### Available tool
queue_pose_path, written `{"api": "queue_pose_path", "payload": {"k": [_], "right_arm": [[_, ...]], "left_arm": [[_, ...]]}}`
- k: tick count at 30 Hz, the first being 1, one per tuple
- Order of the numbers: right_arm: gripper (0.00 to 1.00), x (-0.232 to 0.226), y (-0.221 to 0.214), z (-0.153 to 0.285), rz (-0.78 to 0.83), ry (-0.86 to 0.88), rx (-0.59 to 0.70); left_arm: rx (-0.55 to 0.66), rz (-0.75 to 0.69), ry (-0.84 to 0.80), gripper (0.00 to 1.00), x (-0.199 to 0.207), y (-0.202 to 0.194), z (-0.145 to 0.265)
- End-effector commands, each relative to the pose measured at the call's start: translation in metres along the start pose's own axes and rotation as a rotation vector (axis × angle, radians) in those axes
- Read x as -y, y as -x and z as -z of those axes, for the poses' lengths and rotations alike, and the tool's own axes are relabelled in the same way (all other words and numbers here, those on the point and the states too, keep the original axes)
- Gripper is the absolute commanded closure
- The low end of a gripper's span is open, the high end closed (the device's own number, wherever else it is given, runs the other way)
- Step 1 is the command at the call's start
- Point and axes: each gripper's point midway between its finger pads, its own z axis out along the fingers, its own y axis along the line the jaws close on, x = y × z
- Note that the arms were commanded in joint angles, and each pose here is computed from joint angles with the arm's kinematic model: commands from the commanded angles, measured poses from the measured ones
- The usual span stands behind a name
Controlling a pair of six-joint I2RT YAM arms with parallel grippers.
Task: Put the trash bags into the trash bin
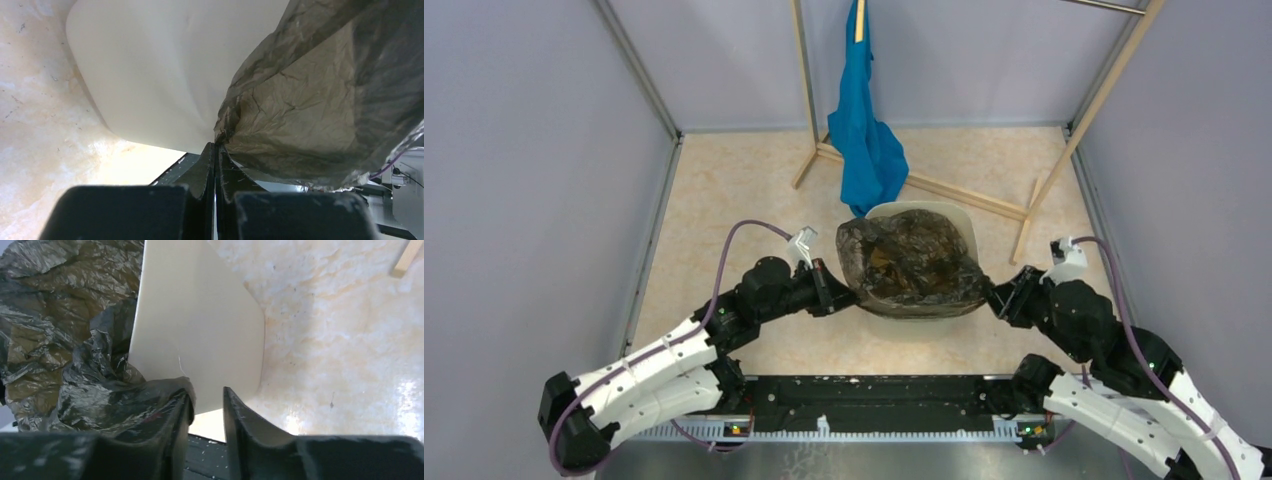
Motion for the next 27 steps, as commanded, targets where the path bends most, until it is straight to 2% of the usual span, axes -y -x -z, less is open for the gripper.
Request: {"api": "queue_pose_path", "payload": {"k": [1,7,10,13,16,19,21,27], "right_arm": [[0.64,-0.009,0.039,0.018,0.092,0.026,0.116],[0.24,-0.034,0.072,0.068,0.322,0.170,0.143],[0.12,-0.063,0.079,0.075,0.507,0.277,0.109],[0.09,-0.092,0.069,0.051,0.683,0.332,-0.029],[0.10,-0.117,0.057,0.012,0.769,0.349,-0.156],[0.11,-0.132,0.053,-0.020,0.775,0.335,-0.188],[0.16,-0.141,0.050,-0.035,0.772,0.332,-0.202],[0.22,-0.161,0.029,-0.063,0.712,0.398,-0.209]], "left_arm": [[0.032,-0.008,-0.026,1.00,0.003,0.005,-0.008],[0.037,-0.002,-0.021,1.00,-0.003,0.003,-0.008],[0.038,-0.005,-0.020,1.00,-0.003,0.003,-0.006],[0.042,0.002,-0.020,1.00,-0.003,0.003,-0.005],[0.046,0.012,-0.026,1.00,-0.001,0.004,-0.004],[0.048,0.014,-0.029,1.00,0.000,0.004,-0.004],[0.051,0.015,-0.023,1.00,-0.001,0.005,-0.003],[0.043,0.014,-0.014,1.00,-0.003,0.003,-0.004]]}}
